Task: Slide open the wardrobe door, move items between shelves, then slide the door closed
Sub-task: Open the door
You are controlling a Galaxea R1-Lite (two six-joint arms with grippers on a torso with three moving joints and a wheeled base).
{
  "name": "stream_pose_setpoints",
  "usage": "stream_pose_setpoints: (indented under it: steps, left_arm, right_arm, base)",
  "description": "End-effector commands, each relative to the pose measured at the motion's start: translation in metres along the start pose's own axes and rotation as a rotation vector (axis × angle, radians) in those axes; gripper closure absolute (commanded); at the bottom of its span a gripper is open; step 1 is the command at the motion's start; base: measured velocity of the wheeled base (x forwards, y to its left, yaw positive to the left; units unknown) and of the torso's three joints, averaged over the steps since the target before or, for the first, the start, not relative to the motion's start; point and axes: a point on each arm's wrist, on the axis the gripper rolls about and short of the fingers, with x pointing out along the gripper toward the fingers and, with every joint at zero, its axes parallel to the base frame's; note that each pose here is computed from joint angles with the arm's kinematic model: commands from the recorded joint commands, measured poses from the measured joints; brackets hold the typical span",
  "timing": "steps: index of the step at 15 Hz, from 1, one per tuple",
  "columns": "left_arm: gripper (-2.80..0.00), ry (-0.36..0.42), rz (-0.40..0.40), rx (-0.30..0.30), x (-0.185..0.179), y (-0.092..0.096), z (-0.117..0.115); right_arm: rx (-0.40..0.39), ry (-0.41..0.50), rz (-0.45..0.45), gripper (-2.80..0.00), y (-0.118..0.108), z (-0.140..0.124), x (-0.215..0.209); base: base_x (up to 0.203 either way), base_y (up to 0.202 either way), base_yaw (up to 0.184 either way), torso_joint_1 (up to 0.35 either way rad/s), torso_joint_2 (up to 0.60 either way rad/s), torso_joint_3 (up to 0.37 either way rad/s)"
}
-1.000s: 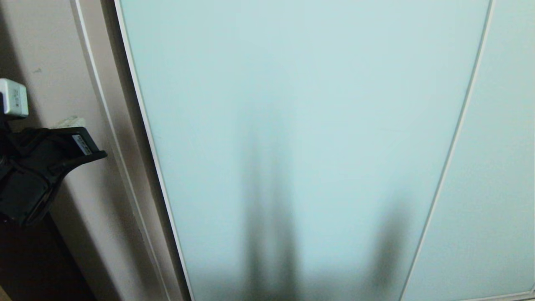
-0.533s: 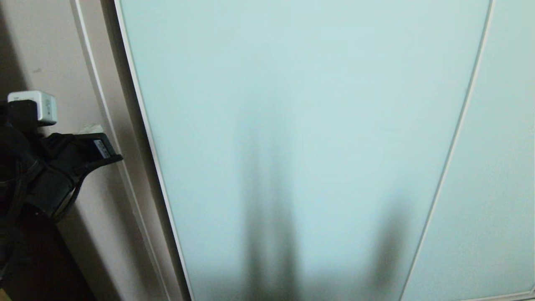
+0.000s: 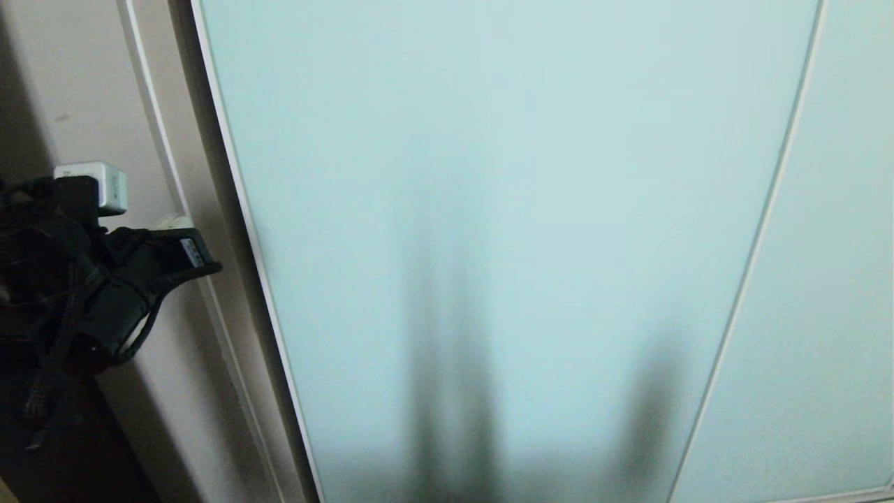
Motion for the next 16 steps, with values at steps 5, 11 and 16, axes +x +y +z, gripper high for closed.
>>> stream_pose_setpoints:
  steps: [5,11,16]
  left_arm:
    - [0.00,0.007,-0.001,0.005,0.019,-0.005,-0.008]
    - [0.00,0.013,-0.005,0.006,0.034,-0.008,-0.016]
    - [0.00,-0.019,-0.010,0.001,0.048,-0.012,-0.028]
  right_arm:
    - [0.000,0.000,0.000,0.00,0.000,0.000,0.000]
    - [0.000,0.000,0.000,0.00,0.000,0.000,0.000]
    - [0.000,0.000,0.000,0.00,0.000,0.000,0.000]
  base:
    - [0.000,0.000,0.000,0.000,0.00,0.000]
    - [0.000,0.000,0.000,0.000,0.00,0.000]
    - [0.000,0.000,0.000,0.000,0.00,0.000]
